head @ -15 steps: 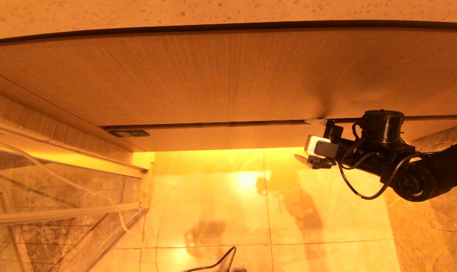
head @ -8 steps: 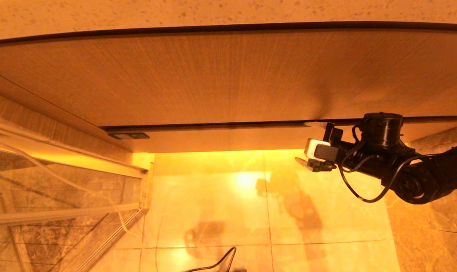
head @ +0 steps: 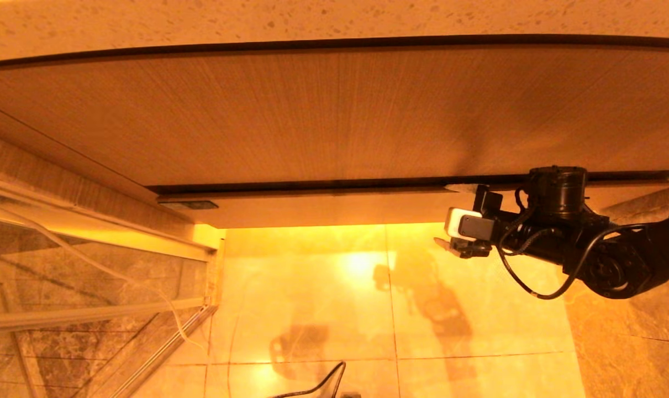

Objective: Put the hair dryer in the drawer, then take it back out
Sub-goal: Pull open the drawer

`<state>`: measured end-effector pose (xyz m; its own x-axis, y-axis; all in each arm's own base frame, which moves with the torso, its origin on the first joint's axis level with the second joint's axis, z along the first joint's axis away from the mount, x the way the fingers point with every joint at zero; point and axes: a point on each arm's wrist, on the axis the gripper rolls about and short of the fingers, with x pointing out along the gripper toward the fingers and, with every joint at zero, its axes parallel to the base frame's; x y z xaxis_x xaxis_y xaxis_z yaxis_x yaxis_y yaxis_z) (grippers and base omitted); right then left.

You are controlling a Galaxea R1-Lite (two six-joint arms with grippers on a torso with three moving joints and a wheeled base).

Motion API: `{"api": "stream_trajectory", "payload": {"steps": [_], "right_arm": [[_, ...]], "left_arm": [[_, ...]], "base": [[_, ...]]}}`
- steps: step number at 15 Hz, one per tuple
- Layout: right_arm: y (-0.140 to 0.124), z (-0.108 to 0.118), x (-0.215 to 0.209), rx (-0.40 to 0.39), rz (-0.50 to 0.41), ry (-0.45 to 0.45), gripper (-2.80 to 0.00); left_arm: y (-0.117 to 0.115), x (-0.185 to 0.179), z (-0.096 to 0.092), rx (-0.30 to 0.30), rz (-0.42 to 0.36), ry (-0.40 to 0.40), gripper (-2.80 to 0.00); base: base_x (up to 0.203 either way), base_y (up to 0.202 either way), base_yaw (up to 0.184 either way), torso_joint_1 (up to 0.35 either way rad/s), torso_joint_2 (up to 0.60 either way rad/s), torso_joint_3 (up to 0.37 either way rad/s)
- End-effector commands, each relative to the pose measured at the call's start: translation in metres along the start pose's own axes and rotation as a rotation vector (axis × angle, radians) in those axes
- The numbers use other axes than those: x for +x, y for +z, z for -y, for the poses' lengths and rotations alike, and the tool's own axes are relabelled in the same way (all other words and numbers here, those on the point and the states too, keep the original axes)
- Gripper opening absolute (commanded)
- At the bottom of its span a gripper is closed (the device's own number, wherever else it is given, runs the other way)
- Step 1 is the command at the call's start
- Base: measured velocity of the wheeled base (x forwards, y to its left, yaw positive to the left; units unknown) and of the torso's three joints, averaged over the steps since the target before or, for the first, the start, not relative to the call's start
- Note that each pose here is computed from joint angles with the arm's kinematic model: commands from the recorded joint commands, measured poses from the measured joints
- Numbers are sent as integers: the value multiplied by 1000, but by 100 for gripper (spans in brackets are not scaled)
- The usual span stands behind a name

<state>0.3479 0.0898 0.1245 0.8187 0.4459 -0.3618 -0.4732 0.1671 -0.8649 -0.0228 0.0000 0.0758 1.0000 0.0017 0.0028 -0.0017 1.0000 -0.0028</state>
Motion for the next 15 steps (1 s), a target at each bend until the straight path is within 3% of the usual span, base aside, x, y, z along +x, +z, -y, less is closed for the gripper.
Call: {"api": "stream_trajectory", "payload": {"steps": [1, 15], "right_arm": [[-2, -4, 2, -7, -23, 20, 0], [3, -3, -25, 9, -143, 91, 0]], "left_arm": [[0, 0, 0, 0, 0, 0, -280], [0, 0, 0, 0, 0, 0, -280]], "base": [[0, 0, 0, 0, 0, 0], [0, 0, 0, 0, 0, 0]]}}
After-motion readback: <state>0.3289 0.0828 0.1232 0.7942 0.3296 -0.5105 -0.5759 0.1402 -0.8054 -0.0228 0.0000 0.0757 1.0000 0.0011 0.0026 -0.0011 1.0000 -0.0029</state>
